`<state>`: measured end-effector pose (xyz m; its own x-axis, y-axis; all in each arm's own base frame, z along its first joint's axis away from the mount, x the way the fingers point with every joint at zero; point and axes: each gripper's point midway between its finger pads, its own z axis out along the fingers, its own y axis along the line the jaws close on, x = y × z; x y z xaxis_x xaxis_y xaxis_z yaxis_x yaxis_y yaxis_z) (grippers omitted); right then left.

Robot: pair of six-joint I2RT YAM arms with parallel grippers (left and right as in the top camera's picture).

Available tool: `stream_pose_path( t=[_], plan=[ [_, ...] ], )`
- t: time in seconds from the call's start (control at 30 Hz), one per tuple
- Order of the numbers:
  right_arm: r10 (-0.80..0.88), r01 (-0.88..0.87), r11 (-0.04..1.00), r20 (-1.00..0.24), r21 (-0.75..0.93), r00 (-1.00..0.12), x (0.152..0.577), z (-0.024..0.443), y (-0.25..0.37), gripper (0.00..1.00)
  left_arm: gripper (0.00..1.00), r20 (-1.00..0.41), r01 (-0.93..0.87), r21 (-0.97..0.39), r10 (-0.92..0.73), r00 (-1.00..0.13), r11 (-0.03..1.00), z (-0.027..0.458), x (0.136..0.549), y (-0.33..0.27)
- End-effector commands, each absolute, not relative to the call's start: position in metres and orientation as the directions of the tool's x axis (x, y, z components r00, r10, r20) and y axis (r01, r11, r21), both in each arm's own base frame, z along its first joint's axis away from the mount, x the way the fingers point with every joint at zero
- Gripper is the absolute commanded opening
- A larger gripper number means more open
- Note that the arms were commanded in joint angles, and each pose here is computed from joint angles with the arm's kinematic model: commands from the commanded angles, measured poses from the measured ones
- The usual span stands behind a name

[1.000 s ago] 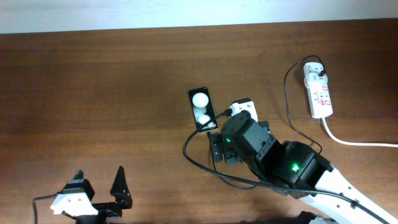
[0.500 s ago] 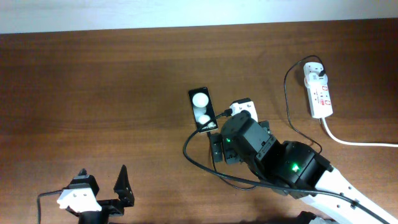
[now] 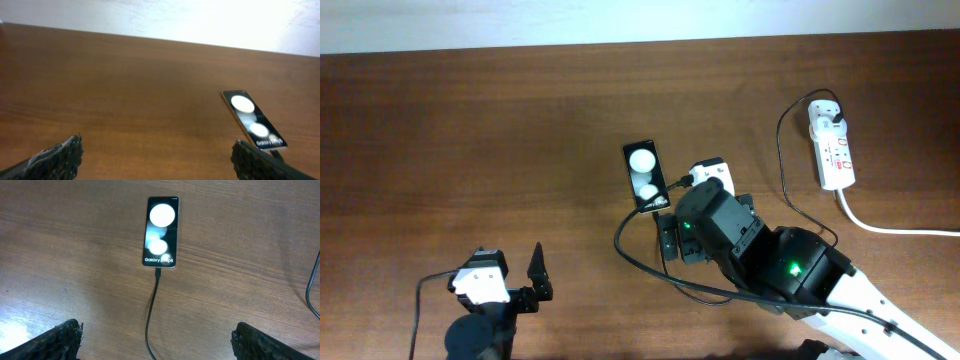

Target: Plug charger to phone and switch on socket

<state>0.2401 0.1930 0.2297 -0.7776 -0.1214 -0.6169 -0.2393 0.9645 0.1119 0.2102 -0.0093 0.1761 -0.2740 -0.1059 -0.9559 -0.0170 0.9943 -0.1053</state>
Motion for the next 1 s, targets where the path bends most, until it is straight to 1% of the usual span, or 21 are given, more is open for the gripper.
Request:
stream_pose_path(
  t=[0.0,0.07,0.13,0.2,0.23,0.33,0.4,0.53,0.63,0.7,0.77,0.87,0.97],
  plan=[
    [-0.112,-0.229,0.967,-0.632,0.107,-0.767,0.244,0.236,0.192,0.99,0.99,-0.956,-0.004,-0.095,-0.092,-0.28,0.995,0.16,0.217,-0.012],
    [-0.112,-0.23,0.967,-0.632,0.107,-0.767,0.244,0.236,0.192,0.99,0.99,-0.958,0.016,-0.096,-0.088,-0.271,0.995,0.154,0.221,-0.016],
    [-0.112,-0.229,0.967,-0.632,0.107,-0.767,0.244,0.236,0.192,0.99,0.99,-0.968,0.074,-0.053,-0.033,-0.248,0.996,0.153,0.225,-0.024],
    [-0.112,-0.229,0.967,-0.632,0.107,-0.767,0.244,0.236,0.192,0.99,0.99,-0.977,0.167,0.028,0.062,-0.202,0.986,0.154,0.229,-0.037],
    [-0.112,-0.23,0.967,-0.632,0.107,-0.767,0.244,0.236,0.192,0.99,0.99,-0.977,0.179,0.035,0.071,-0.201,0.983,0.151,0.23,-0.039],
    [-0.112,-0.229,0.967,-0.632,0.107,-0.767,0.244,0.236,0.192,0.99,0.99,-0.974,0.179,0.035,0.074,-0.216,0.983,0.142,0.231,-0.039],
    [-0.112,-0.229,0.967,-0.632,0.107,-0.767,0.244,0.236,0.192,0.99,0.99,-0.976,0.18,0.038,0.075,-0.203,0.983,0.144,0.231,-0.039],
    [-0.112,-0.229,0.967,-0.632,0.107,-0.767,0.244,0.236,0.192,0.99,0.99,-0.991,0.184,0.04,0.062,-0.117,0.982,0.155,0.238,-0.042],
    [-0.112,-0.229,0.967,-0.632,0.107,-0.767,0.244,0.236,0.192,0.99,0.99,-0.992,0.185,0.045,0.066,-0.108,0.982,0.155,0.239,-0.042],
    [-0.112,-0.229,0.967,-0.632,0.107,-0.767,0.244,0.236,0.192,0.99,0.99,-0.99,0.197,0.092,0.111,-0.086,0.976,0.157,0.239,-0.043],
    [-0.112,-0.229,0.967,-0.632,0.107,-0.767,0.244,0.236,0.192,0.99,0.99,-0.993,0.206,0.105,0.112,-0.023,0.973,0.165,0.242,-0.046],
    [-0.112,-0.23,0.967,-0.632,0.107,-0.767,0.244,0.236,0.192,0.99,0.99,-0.992,0.231,0.102,0.116,-0.047,0.968,0.158,0.241,-0.05],
    [-0.112,-0.23,0.967,-0.632,0.107,-0.767,0.244,0.236,0.192,0.99,0.99,-0.985,0.251,0.159,0.172,-0.03,0.955,0.158,0.24,-0.053]
  ],
)
